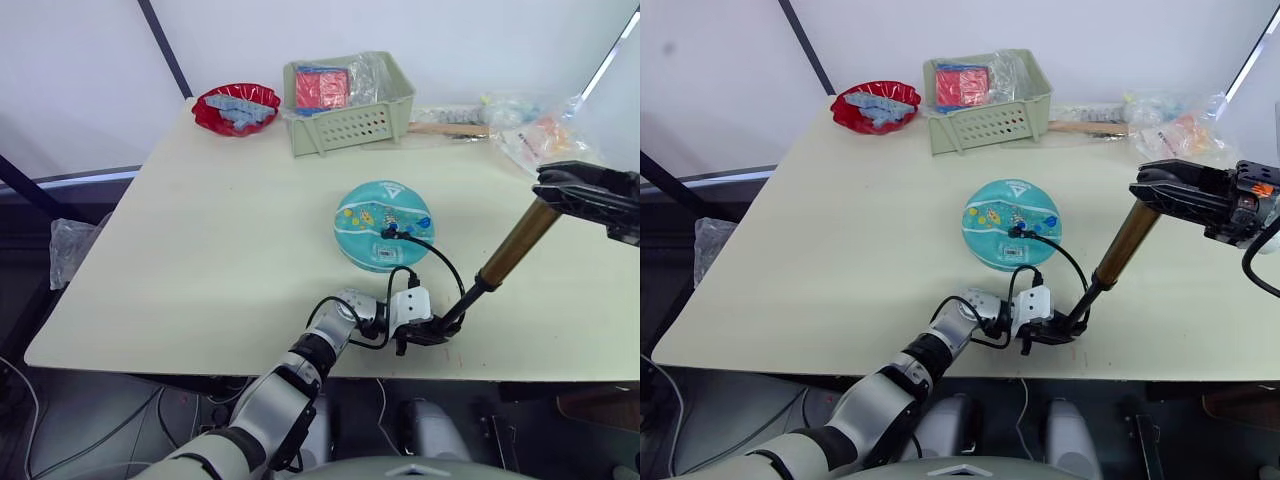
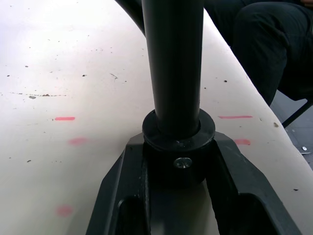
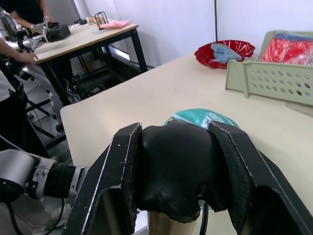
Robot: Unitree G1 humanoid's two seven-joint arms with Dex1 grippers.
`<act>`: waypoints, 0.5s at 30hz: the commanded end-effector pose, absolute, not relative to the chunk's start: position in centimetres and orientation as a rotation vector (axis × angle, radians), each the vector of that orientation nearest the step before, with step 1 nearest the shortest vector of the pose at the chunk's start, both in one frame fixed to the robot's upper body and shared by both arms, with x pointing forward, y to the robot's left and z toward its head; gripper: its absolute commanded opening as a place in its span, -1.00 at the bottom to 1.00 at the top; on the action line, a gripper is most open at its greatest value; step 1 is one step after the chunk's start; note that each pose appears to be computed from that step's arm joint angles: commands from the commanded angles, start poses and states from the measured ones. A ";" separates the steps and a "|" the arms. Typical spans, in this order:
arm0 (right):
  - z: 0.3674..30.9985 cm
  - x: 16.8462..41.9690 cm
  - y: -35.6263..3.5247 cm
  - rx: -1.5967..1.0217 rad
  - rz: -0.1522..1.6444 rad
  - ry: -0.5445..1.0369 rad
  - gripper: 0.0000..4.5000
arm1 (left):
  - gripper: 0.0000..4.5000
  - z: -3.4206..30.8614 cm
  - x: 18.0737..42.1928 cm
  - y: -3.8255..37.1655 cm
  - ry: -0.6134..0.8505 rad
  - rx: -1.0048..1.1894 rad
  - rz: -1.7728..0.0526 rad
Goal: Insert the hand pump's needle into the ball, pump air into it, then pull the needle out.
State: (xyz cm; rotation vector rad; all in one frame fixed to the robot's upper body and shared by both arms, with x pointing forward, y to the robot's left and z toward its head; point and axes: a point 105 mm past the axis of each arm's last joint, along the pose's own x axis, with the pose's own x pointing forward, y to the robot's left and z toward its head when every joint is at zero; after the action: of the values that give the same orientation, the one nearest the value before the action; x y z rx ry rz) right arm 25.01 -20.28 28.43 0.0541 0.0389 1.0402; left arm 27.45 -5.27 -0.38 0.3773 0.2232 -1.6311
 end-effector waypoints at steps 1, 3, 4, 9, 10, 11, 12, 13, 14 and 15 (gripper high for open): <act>32.6 23.4 -21.2 -0.020 1.020 -0.164 -0.27 | -0.54 -4.9 25.1 -3.1 0.445 0.413 -1.655; 30.3 23.6 -20.8 -0.027 1.022 -0.095 -0.27 | -0.54 -5.0 25.1 -3.2 0.445 0.411 -1.656; 29.6 23.7 -20.7 -0.029 1.024 -0.074 -0.27 | -0.54 -5.0 25.1 -3.2 0.444 0.411 -1.656; 24.5 24.4 -19.9 -0.001 0.989 0.032 -0.27 | -0.54 -4.9 25.1 -3.4 0.443 0.409 -1.654; 23.4 24.5 -19.8 0.004 0.978 0.057 -0.27 | -0.54 -4.9 25.2 -3.4 0.443 0.409 -1.652; 22.1 24.5 -19.8 -0.004 0.979 0.089 -0.27 | -0.54 -4.9 25.2 -3.4 0.443 0.408 -1.651; 20.8 24.5 -19.7 -0.009 0.980 0.124 -0.27 | -0.54 -4.9 25.2 -3.4 0.444 0.408 -1.651; 19.7 24.4 -19.7 -0.010 0.979 0.151 -0.27 | -0.54 -4.9 25.2 -3.4 0.444 0.408 -1.650; 18.5 24.4 -19.7 -0.013 0.978 0.180 -0.27 | -0.54 -4.8 25.3 -3.3 0.445 0.408 -1.650; 17.5 24.3 -19.7 -0.012 0.979 0.205 -0.27 | -0.54 -4.8 25.3 -3.3 0.445 0.408 -1.649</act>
State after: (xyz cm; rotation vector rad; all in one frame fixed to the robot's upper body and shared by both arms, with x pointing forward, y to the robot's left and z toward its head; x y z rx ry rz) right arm 24.26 -19.63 20.29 0.0096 0.0885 0.9995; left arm 27.46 -4.93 -1.00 0.3862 0.2490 -1.6137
